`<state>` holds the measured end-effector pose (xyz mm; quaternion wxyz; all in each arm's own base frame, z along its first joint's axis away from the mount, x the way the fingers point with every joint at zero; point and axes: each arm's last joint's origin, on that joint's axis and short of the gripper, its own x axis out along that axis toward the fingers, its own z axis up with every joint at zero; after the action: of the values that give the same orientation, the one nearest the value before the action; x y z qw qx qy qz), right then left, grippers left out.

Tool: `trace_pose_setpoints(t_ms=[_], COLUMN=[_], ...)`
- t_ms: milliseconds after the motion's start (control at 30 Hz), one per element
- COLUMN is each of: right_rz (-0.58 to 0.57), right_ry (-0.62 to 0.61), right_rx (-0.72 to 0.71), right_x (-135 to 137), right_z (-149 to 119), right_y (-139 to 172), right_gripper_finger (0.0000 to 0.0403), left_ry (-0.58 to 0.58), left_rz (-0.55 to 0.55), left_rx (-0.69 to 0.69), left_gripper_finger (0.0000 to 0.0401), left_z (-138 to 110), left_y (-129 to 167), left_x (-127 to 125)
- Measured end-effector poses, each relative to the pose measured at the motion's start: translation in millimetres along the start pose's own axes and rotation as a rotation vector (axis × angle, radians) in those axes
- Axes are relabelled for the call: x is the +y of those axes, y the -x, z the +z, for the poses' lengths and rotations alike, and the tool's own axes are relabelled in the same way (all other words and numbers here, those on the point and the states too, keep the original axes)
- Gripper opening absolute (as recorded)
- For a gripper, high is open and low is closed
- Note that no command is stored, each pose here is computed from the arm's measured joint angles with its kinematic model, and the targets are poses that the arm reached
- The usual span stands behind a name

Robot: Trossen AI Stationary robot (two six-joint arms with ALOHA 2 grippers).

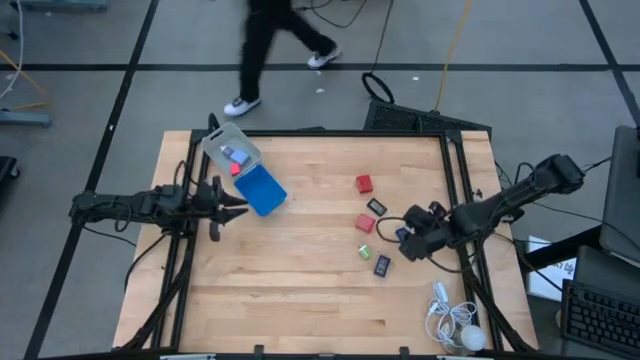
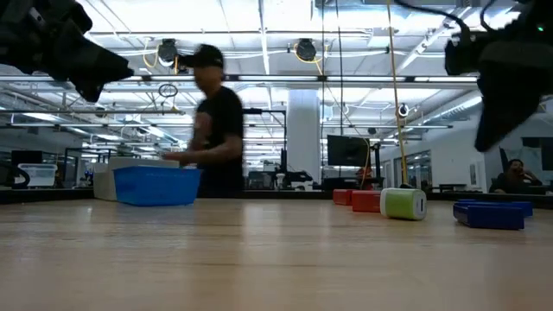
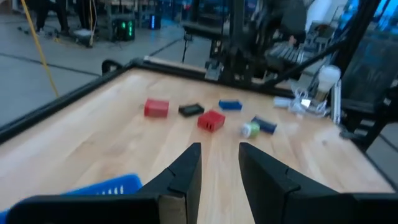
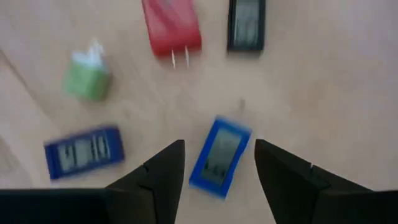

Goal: Pick & Place Office items
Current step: Put the blue digital timer into the blue bin

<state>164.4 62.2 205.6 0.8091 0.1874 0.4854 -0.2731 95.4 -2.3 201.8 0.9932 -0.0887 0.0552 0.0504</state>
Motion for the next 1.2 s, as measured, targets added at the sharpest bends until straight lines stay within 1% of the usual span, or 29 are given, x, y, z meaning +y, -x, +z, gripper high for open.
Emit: trace_pose_setpoints(t_ms=[67, 133, 300, 400, 600, 700, 967, 1067, 1200], right_rz=[-0.007, -0.008, 0.049, 0.024, 0.071, 0.077, 0.021, 0.018, 0.016], right_ry=[-0.007, -0.039, -0.076, -0.090, -0.128, -0.131, -0.108, -0.096, -0.090], right_rx=[0.018, 0.029, 0.079, 0.095, 0.070, 0.090, 0.144, 0.141, 0.139], right_x=[-2, -3, -4, -8, -8, -9, -12, -13, -13], right_z=[-5, -11, -25, -32, -37, -40, -49, -49, -50], right_y=[-8, -18, -40, -49, -58, -63, -76, -76, -76], right_gripper_finger=[0.0185, 0.0184, 0.0183, 0.0183, 0.0183, 0.0183, 0.0182, 0.0174, 0.0154], left_ry=[0.003, 0.006, 0.007, 0.001, -0.001, -0.006, -0.001, 0.000, 0.000], left_rz=[-0.005, -0.012, -0.015, -0.015, -0.014, -0.014, -0.015, -0.016, -0.016], left_rx=[-0.020, -0.040, -0.049, -0.049, -0.050, -0.051, -0.057, -0.061, -0.062], left_gripper_finger=[0.0106, 0.0106, 0.0106, 0.0106, 0.0106, 0.0106, 0.0106, 0.0106, 0.0106], left_z=[2, 4, 5, 5, 5, 5, 6, 6, 6], left_y=[0, 0, 0, 0, 0, 0, 0, 0, 0], left_x=[0, -1, -1, -1, -1, -1, -1, -1, -1])
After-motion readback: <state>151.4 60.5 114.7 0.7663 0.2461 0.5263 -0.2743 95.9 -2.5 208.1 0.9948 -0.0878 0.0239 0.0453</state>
